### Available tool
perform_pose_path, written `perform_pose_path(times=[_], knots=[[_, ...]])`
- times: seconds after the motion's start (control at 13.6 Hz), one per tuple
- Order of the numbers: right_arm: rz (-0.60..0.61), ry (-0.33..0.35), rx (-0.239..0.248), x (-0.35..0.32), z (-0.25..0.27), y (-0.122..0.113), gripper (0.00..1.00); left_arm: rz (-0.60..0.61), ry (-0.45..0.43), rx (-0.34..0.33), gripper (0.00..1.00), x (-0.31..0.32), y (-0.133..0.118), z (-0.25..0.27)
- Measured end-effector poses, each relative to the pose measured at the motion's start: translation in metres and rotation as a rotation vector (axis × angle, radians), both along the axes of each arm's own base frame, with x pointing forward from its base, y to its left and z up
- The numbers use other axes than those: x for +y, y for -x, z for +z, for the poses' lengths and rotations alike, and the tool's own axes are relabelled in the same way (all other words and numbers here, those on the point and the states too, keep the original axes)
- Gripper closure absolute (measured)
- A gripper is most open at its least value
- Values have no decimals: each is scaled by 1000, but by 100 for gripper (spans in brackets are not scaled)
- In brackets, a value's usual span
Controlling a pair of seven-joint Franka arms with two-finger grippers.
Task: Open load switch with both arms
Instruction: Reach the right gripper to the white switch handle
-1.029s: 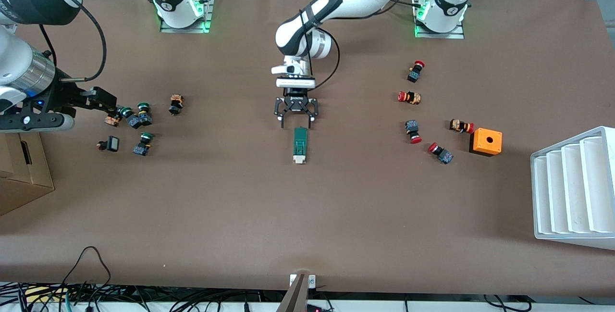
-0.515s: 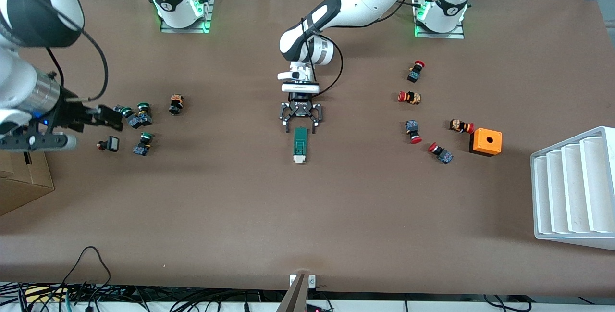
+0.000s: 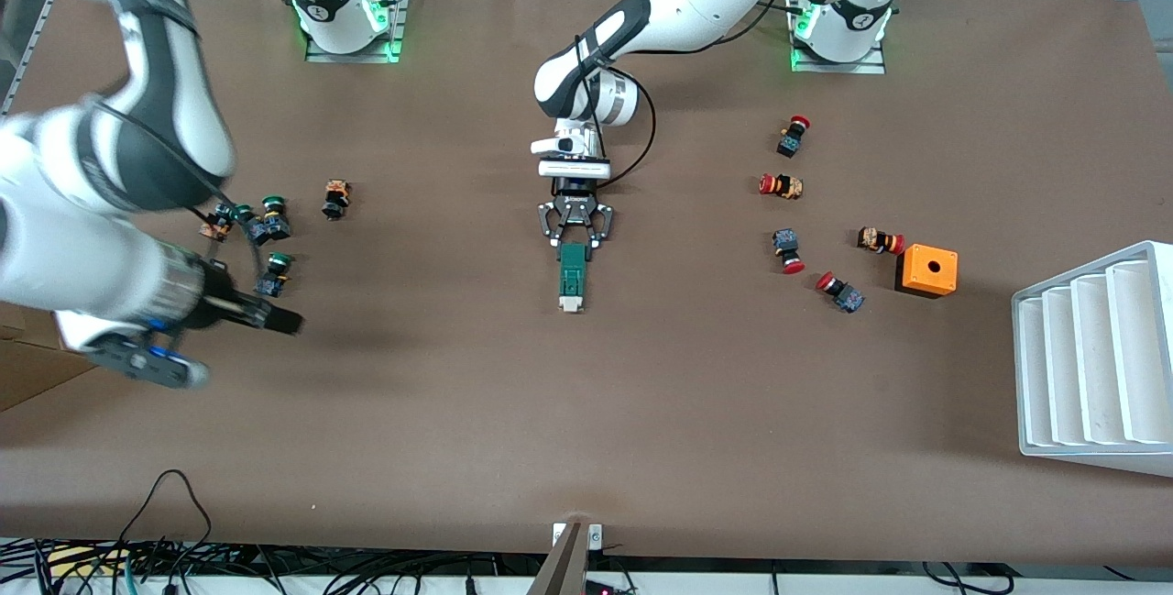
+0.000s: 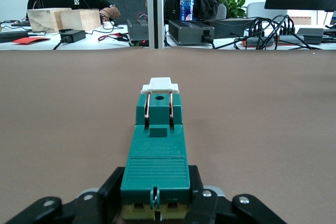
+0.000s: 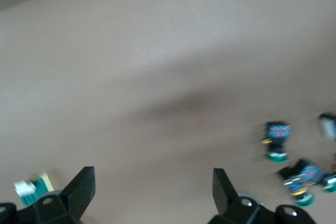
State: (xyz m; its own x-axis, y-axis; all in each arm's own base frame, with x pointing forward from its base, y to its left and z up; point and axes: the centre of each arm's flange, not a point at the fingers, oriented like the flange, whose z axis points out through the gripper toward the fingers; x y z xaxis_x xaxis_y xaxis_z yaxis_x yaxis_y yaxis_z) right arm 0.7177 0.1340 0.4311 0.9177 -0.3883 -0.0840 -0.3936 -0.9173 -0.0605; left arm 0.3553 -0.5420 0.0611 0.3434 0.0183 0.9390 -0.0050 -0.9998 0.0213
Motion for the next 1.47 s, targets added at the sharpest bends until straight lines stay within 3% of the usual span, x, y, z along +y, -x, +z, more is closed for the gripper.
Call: perform_pose_path(times=[0.22, 0.37, 0.74, 1.1, 1.32, 1.47], knots=[[-291, -85, 39, 59, -50, -10, 1, -2, -2, -2, 48, 0, 0, 0], [-477, -106, 65, 100, -84, -10, 1, -3, -2, -3, 47, 0, 0, -1], [-818, -164, 139, 208, -166, 12, 1, -3, -2, -4, 47, 0, 0, -1], [-986, -191, 259, 273, -205, 42, 1, -2, -2, -5, 47, 0, 0, -1], [-1044, -177, 298, 292, -205, 53, 3, -3, -2, -6, 47, 0, 0, -2], [-1059, -169, 325, 301, -205, 60, 15, -3, -2, -7, 47, 0, 0, -2]])
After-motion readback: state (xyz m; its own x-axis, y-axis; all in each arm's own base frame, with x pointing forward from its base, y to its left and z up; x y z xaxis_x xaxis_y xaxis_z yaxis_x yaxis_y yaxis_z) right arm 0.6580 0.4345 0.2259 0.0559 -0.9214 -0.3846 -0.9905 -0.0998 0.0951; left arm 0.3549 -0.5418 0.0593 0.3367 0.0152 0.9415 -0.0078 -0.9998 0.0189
